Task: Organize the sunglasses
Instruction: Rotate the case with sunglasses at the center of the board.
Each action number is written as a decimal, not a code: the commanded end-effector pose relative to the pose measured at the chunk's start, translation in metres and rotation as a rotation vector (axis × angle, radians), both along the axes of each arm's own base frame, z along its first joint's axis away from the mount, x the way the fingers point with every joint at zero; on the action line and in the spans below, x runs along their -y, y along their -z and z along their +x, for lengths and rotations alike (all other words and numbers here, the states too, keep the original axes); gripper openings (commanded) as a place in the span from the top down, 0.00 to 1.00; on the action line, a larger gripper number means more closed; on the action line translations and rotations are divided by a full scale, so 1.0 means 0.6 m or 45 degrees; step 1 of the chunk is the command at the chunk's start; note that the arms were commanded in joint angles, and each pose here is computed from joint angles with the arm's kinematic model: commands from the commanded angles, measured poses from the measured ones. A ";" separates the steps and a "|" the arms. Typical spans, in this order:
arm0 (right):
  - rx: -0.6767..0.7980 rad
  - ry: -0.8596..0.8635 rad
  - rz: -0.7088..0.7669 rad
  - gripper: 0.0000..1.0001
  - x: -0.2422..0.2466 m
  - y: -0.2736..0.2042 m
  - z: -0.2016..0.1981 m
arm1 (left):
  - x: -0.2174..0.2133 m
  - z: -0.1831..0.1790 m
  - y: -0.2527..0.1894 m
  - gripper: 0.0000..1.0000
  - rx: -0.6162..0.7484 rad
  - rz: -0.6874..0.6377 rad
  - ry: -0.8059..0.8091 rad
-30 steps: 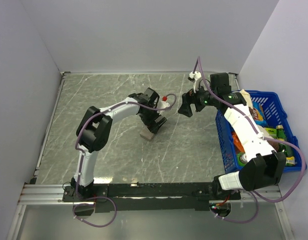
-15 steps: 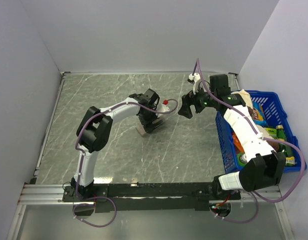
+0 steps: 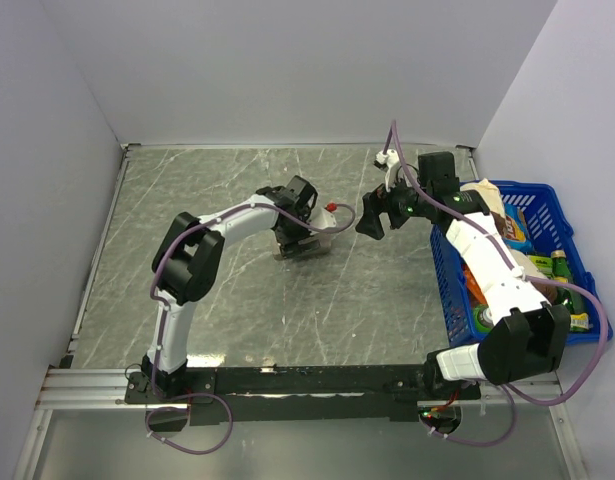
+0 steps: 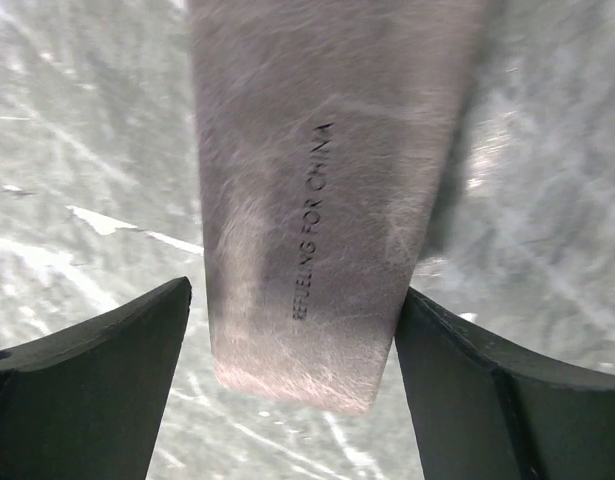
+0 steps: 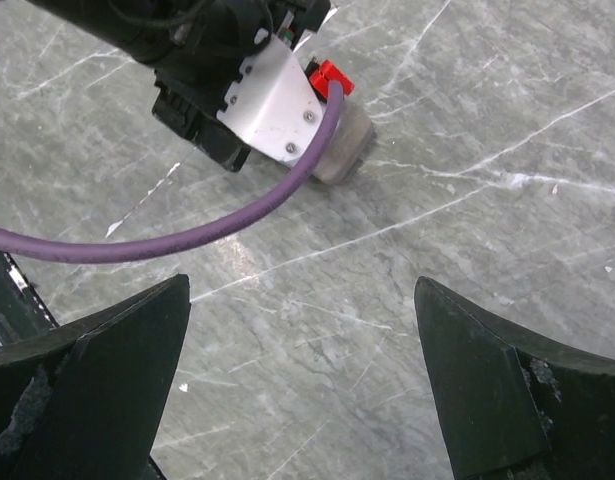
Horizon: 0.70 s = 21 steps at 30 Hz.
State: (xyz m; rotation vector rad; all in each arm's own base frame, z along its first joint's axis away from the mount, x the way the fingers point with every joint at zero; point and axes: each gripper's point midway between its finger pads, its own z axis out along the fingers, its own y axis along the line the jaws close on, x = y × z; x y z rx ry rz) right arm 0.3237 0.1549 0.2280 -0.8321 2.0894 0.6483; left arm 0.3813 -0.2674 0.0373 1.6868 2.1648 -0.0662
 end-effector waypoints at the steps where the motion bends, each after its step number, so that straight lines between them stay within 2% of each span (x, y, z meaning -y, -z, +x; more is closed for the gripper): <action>1: 0.123 -0.015 0.017 0.00 -0.001 -0.036 -0.002 | -0.017 0.046 -0.020 0.14 0.138 0.029 0.044; 9: 0.123 -0.008 0.013 0.00 -0.001 -0.034 0.002 | -0.038 0.080 -0.028 0.14 0.179 0.040 0.052; 21: 0.132 0.000 0.006 0.00 0.001 -0.032 0.002 | -0.047 0.093 -0.029 0.10 0.203 0.051 0.074</action>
